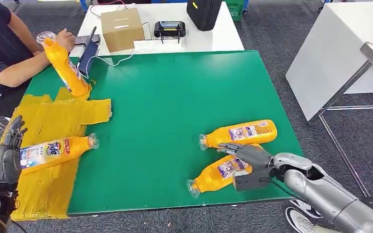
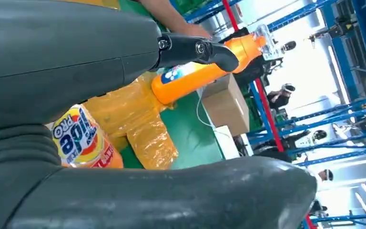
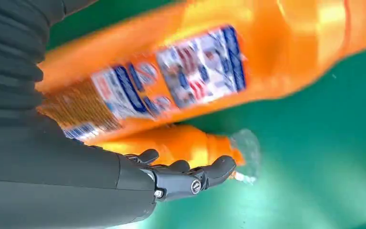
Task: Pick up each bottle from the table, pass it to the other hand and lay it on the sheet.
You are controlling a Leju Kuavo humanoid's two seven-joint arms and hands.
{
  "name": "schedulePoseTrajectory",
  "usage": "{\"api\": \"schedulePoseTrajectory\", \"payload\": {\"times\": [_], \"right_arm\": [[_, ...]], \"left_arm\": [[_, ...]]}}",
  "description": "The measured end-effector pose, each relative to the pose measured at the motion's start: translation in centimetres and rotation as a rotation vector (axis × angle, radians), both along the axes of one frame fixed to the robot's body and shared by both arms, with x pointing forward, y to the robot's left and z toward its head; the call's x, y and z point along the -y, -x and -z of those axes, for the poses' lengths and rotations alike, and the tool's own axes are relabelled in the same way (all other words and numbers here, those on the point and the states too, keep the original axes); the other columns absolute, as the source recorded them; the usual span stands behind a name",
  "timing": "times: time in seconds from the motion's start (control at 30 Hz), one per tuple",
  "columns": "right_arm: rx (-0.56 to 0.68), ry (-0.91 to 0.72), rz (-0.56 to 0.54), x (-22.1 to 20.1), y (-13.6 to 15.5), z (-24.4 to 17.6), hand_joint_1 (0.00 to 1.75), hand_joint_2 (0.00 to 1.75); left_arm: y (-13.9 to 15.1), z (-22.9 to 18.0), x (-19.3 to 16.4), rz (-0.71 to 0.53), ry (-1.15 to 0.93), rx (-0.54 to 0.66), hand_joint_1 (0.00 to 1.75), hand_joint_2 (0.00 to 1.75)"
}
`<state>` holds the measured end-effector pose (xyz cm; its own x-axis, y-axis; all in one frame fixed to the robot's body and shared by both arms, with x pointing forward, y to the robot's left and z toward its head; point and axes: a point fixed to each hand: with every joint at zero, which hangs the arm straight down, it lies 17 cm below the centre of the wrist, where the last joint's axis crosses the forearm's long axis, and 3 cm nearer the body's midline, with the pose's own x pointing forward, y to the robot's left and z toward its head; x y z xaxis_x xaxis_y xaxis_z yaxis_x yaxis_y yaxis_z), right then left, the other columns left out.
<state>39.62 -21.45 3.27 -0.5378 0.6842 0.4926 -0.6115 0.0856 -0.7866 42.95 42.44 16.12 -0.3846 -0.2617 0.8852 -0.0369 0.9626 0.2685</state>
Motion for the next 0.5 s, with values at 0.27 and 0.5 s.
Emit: {"api": "schedulePoseTrajectory", "payload": {"times": [0.27,0.5], "right_arm": [[0.050,0.007,0.031,2.1,1.1,-0.5,0.00,1.75],[0.059,0.001,0.038,2.5,1.3,-0.9,0.00,1.75]], "left_arm": [[1.0,-0.5,1.1,0.017,-0.002,0.014,0.00,0.00],[1.2,-0.7,1.5,0.021,0.001,0.023,0.00,0.00]]}}
